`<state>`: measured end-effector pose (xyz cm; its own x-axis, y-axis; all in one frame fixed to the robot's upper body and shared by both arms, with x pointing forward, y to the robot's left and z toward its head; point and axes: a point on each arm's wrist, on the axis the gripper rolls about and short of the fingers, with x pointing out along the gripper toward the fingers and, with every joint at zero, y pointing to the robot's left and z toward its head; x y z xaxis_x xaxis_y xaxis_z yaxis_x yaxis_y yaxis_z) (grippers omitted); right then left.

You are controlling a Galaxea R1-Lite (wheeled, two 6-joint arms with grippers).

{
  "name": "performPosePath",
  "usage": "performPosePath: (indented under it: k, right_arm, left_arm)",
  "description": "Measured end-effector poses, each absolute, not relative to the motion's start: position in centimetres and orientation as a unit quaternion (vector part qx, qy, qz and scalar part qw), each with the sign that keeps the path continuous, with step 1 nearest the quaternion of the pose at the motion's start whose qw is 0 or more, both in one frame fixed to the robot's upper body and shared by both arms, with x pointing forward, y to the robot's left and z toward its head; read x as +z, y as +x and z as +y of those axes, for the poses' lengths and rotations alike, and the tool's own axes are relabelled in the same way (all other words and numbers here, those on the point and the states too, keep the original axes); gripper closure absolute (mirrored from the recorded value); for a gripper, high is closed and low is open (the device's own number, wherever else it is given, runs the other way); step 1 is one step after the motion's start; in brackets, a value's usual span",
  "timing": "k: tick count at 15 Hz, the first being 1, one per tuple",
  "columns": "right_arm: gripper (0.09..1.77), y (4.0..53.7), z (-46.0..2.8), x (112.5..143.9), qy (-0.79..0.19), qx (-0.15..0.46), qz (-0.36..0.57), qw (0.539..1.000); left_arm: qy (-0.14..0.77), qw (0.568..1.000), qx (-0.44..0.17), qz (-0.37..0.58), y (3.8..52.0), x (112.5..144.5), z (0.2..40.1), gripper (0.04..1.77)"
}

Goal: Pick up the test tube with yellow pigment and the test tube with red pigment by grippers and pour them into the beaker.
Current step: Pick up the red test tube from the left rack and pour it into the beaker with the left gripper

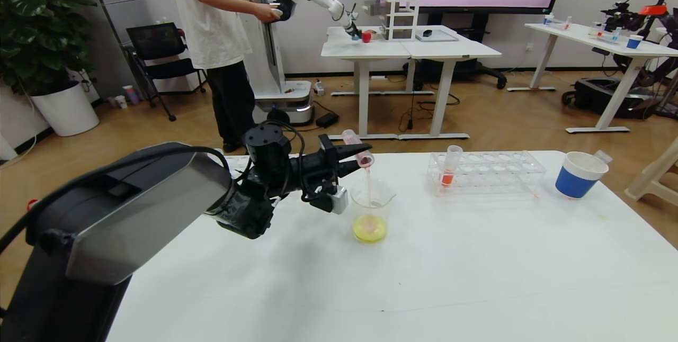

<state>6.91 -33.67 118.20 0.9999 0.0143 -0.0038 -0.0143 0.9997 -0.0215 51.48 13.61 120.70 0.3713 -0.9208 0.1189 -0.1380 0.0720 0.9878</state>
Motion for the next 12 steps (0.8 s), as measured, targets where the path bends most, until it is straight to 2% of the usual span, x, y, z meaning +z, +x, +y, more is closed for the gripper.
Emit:
performPosePath:
  k: [12]
  right_arm:
    - [0.13, 6.91, -33.67, 118.2, -0.011, 0.007, 0.002, 1.0]
  left_arm:
    - [0.624, 0.539, -0.313, -0.472, 50.9, 121.03, 13.26, 1.31]
